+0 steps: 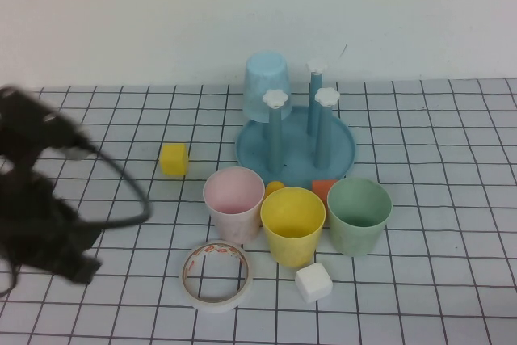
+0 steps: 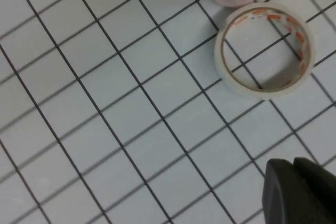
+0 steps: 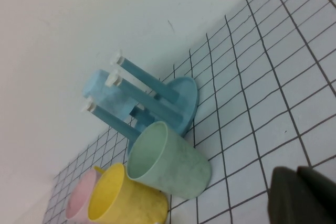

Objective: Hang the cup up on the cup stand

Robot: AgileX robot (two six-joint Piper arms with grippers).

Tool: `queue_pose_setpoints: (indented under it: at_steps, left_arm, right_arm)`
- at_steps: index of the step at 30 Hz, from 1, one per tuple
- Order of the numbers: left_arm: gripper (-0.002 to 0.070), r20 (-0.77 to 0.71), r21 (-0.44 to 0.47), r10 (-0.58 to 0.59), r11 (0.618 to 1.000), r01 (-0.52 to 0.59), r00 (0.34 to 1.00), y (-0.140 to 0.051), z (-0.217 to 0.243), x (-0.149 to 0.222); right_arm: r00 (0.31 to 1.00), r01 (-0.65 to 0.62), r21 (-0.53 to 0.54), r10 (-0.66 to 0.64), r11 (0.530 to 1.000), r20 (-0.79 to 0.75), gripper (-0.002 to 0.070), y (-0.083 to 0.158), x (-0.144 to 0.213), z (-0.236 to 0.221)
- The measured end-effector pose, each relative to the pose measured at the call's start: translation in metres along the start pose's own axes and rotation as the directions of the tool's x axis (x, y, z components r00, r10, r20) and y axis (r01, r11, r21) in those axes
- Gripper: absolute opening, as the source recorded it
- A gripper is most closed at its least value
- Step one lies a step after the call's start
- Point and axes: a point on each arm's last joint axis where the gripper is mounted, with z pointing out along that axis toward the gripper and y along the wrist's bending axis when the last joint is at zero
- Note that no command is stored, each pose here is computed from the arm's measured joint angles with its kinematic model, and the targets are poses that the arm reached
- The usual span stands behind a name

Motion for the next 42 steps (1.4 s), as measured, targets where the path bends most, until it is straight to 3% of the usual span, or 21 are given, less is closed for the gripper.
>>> queue_pose_setpoints:
  at_steps: [4, 12, 14, 17, 20, 23, 38, 40, 42]
  left_arm:
    - [-0.0001, -0.091, -0.041, 0.045, 0.998, -0.049, 0.995, -0.004, 0.014, -0.037]
    - [0.0017, -0.256, -0.006, 0.097, 0.995, -0.102, 0.962, -0.014, 0.047, -0.106]
    - [0.0076, -0.268, -0.003, 0.101, 0.994, -0.106, 0.958, -0.013, 0.059, -0.118]
    - [0.0227, -0.29, -0.002, 0.101, 0.994, -0.106, 0.952, -0.01, 0.076, -0.126]
    - [0.0424, -0.327, 0.009, 0.088, 0.996, -0.09, 0.941, -0.008, 0.098, -0.13]
    - [0.0513, -0.336, 0.025, 0.077, 0.997, -0.073, 0.939, -0.008, 0.118, -0.132]
    - [0.0483, -0.339, -0.025, -0.031, 0.999, 0.024, 0.94, 0.003, 0.212, -0.139]
    - [0.0445, -0.345, -0.026, -0.033, 0.999, 0.026, 0.938, 0.003, 0.217, -0.138]
    - [0.0348, -0.355, -0.025, -0.034, 0.999, 0.027, 0.934, 0.004, 0.222, -0.136]
  right_arm:
    - [1.0, 0.016, 0.0, -0.016, 1.0, -0.011, -0.0001, 0.0, 0.001, 0.0]
    - [0.999, 0.046, -0.007, -0.046, 0.999, -0.021, -0.0001, 0.001, 0.002, 0.0]
    - [0.999, 0.048, -0.007, -0.048, 0.999, -0.021, -0.0001, 0.001, 0.002, 0.0]
    - [0.999, 0.046, -0.008, -0.046, 0.999, -0.021, -0.0001, 0.001, 0.002, 0.0]
    - [0.998, 0.051, -0.008, -0.051, 0.999, -0.021, -0.0001, 0.001, 0.002, 0.0]
    - [0.998, 0.055, -0.009, -0.055, 0.998, -0.022, -0.0001, 0.001, 0.002, 0.0]
    - [0.998, 0.065, -0.011, -0.065, 0.998, -0.023, -0.0001, 0.001, 0.002, 0.0]
    - [0.998, 0.066, -0.011, -0.067, 0.998, -0.023, -0.0001, 0.001, 0.002, 0.0]
    - [0.997, 0.067, -0.011, -0.067, 0.998, -0.023, -0.0001, 0.001, 0.002, 0.0]
